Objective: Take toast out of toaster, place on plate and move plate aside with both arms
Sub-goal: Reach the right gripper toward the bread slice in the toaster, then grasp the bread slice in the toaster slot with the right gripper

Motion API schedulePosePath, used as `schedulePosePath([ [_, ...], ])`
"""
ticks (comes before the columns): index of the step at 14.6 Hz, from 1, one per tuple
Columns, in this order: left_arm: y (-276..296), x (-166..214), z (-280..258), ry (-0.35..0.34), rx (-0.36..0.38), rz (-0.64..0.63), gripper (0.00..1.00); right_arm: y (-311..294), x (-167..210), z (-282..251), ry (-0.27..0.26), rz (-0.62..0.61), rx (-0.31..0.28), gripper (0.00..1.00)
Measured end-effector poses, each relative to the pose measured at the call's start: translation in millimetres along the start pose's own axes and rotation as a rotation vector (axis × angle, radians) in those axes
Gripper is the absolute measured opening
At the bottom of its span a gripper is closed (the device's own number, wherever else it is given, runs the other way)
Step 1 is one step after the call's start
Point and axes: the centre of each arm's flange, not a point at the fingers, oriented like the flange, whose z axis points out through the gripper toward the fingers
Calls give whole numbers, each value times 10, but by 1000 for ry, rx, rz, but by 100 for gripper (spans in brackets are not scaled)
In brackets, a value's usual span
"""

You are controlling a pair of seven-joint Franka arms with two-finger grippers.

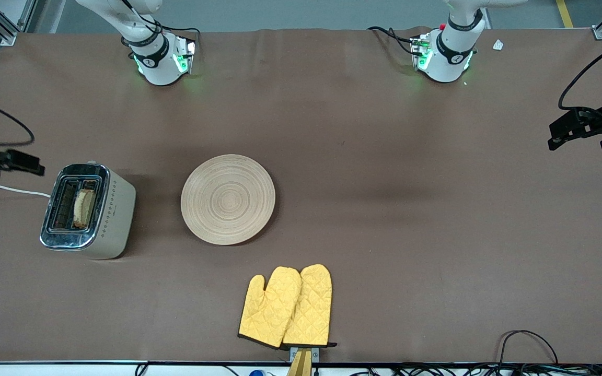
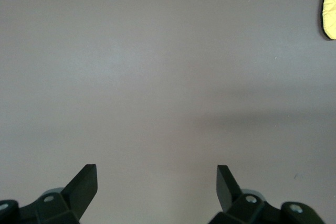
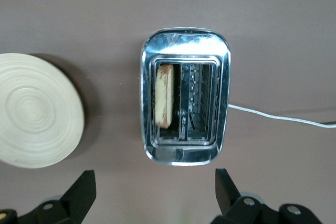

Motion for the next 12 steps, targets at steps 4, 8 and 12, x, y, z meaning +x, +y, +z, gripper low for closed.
schedulePosePath([
  [4,-17,0,1,0,0,-3,100,-24,292,882,-57,-21,-22,100],
  [8,-25,0,3,-1,0,-4,100,-123,292,1345,-75,-40,-20,100],
  [12,-25,1,4,-1,0,-4,100,-122,287,1381,-80,-40,-19,76],
])
